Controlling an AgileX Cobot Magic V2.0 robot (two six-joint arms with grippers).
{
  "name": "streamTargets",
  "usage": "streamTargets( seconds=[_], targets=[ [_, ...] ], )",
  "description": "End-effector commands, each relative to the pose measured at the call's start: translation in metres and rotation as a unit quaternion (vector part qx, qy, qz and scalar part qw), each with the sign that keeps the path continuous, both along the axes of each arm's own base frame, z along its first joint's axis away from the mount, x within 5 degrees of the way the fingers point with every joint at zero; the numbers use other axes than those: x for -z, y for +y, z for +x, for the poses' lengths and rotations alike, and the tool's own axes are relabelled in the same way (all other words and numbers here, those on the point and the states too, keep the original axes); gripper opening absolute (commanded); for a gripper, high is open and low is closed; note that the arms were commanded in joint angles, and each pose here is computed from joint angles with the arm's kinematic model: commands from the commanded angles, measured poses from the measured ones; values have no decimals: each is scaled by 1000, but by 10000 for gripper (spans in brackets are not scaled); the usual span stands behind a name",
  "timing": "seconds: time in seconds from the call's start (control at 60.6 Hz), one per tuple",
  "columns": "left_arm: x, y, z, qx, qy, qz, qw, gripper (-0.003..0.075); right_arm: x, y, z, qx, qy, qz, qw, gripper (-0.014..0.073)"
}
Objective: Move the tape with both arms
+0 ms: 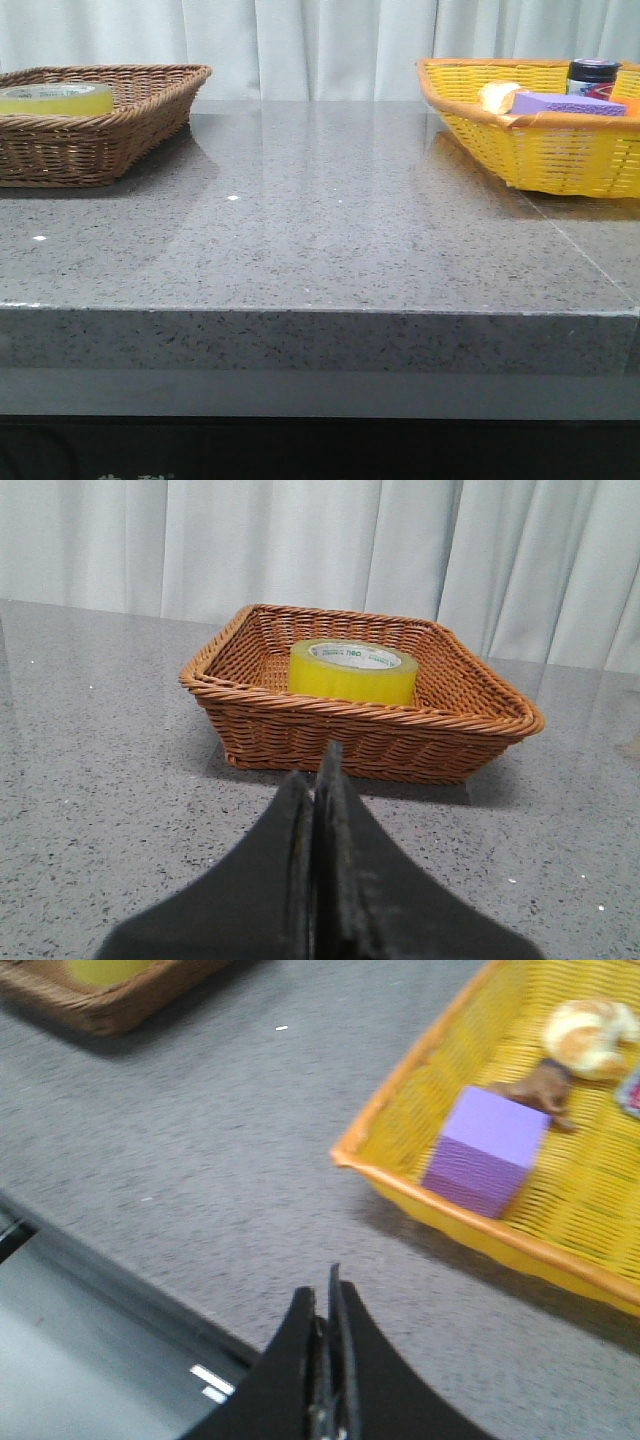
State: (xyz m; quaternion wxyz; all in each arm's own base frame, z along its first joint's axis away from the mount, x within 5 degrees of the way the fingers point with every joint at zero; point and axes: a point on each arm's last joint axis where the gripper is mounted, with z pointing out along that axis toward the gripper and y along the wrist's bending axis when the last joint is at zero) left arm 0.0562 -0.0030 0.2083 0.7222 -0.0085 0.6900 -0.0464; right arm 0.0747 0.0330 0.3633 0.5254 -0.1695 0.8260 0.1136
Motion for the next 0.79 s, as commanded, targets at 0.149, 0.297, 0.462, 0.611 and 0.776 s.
streamTargets(
  seconds=[0.149, 0.297, 0.462, 0.611, 0.776],
  targets=[
    [-6, 0, -2, 0, -48, -2, 999, -20, 24, -21, -17, 109, -168, 45, 979, -67],
    [-6, 0, -2, 0, -48, -2, 999, -20, 61, -27, -22, 152, -226, 57, 961, -67],
    [-6, 0, -2, 0, -48, -2, 999, -20, 100, -30, -21, 181, -235, 52, 953, -67],
    [-6, 0, -2, 0, -48, -2, 999, -20, 128, -32, -19, 194, -236, 50, 951, -67],
    [-6, 0, -2, 0, -48, -2, 999, -20, 157, -34, -20, 205, -261, 52, 942, -67]
  ],
)
